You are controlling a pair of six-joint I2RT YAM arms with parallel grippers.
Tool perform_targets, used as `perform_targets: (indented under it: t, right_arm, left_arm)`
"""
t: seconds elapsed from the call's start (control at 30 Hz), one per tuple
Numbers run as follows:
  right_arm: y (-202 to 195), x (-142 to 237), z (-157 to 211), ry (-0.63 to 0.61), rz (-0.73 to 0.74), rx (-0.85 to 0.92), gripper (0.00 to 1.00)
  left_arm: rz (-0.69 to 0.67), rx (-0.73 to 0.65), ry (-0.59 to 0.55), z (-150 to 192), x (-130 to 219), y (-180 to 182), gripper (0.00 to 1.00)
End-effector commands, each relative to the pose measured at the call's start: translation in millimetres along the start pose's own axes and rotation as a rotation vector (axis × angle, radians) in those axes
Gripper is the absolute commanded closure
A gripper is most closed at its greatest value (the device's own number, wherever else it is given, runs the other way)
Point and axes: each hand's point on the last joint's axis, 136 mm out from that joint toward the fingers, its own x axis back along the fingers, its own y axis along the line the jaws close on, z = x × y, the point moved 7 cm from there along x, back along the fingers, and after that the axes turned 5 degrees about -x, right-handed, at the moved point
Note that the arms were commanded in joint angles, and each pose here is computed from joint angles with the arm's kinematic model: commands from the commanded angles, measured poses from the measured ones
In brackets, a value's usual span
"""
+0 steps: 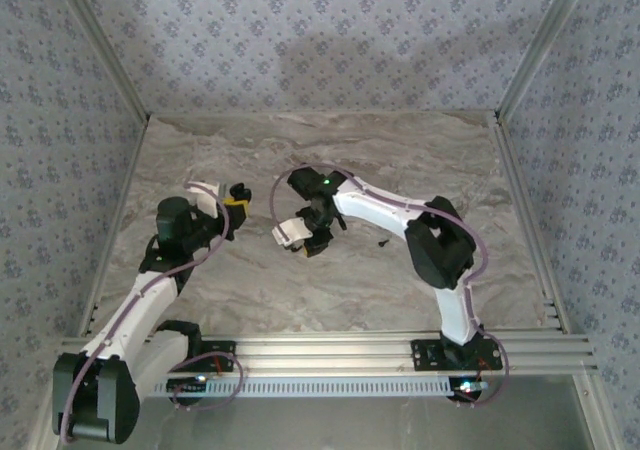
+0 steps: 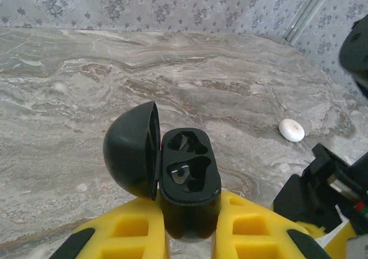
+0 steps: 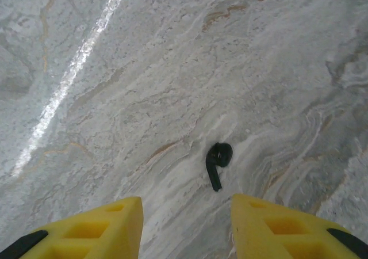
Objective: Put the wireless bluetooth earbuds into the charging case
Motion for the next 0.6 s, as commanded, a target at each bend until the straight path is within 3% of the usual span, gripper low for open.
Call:
perform_targets:
  t: [0.0, 0.57]
  right_arm:
    - [1, -8, -1, 0.034, -0.069, 0.076, 0.54]
    - [-23, -47, 2, 0.017, -0.125, 0.097, 0.59]
  left_arm:
    - [-0.014, 0.006, -0.029, -5, 0, 4, 0.84]
    - [-0.030, 0.035, -0.017, -4, -3, 13, 0.84]
